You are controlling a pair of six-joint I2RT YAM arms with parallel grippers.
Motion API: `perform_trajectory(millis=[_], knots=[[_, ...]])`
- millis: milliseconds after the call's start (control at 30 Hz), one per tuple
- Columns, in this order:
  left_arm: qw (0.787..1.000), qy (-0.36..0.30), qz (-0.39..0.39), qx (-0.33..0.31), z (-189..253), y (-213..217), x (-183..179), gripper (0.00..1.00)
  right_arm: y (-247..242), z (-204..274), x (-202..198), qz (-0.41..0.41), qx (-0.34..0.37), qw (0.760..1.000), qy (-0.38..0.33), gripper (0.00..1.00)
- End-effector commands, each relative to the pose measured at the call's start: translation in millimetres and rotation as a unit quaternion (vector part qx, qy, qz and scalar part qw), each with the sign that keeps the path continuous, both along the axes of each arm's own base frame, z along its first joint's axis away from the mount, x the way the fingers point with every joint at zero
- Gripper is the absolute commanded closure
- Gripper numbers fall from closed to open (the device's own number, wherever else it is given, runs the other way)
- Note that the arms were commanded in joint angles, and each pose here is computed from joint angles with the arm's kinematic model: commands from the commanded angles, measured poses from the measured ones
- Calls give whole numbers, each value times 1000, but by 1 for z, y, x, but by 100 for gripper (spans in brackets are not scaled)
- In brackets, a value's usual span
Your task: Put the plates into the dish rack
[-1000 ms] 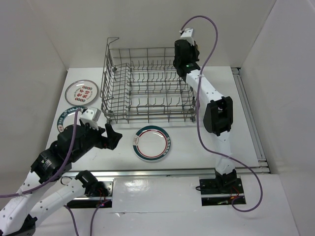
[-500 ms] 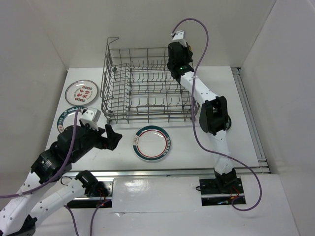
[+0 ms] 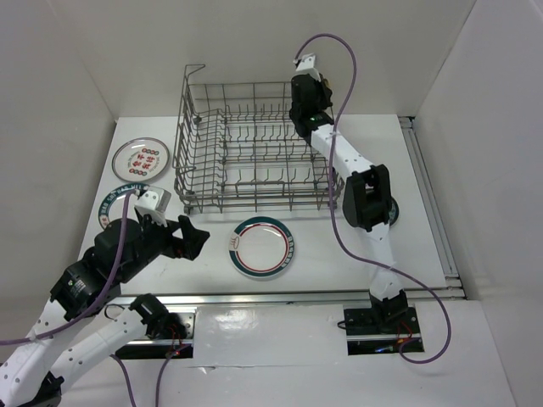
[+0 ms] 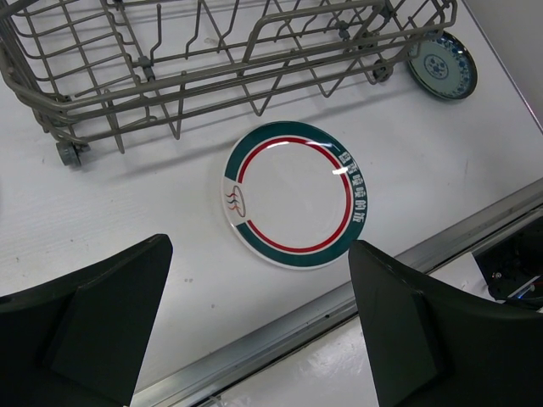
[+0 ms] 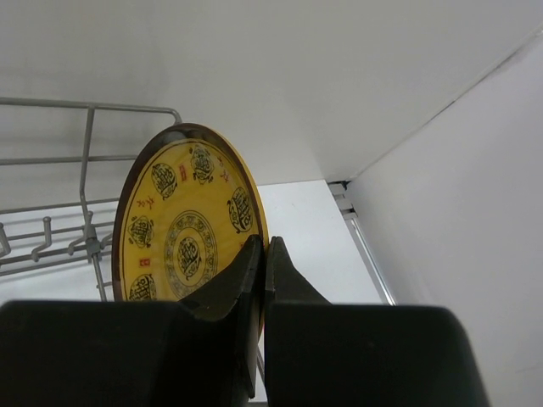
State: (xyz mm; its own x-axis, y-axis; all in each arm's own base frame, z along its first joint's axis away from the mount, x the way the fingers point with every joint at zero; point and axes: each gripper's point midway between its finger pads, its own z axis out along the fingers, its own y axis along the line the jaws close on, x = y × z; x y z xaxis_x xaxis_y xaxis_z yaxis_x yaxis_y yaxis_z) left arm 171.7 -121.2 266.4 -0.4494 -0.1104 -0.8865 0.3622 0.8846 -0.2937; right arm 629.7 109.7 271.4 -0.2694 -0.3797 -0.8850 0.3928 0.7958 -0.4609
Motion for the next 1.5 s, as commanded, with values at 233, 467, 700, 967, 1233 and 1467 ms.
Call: perform_trajectory(millis=[233, 467, 700, 967, 1233, 1467], knots=[[1000, -14, -4, -23, 11, -5, 1, 1, -4, 19, 17, 24, 9, 999, -38, 100], [1000, -14, -4, -23, 11, -5, 1, 0, 10, -10, 24, 42, -3, 999, -13, 100], [1000, -14, -4, -23, 11, -5, 1, 0, 16, -16, 26, 39, -6, 999, -14, 100], [999, -16, -8, -27, 13, -7, 1, 0, 17, -37, 22, 28, -13, 1000, 1, 48], [1000, -13, -8, -24, 11, -8, 2, 0, 8, 22, -4, 1, 22, 999, -38, 0], [1000, -10, -4, -20, 9, -8, 4, 0, -20, 101, -113, 5, 137, 990, -31, 0]])
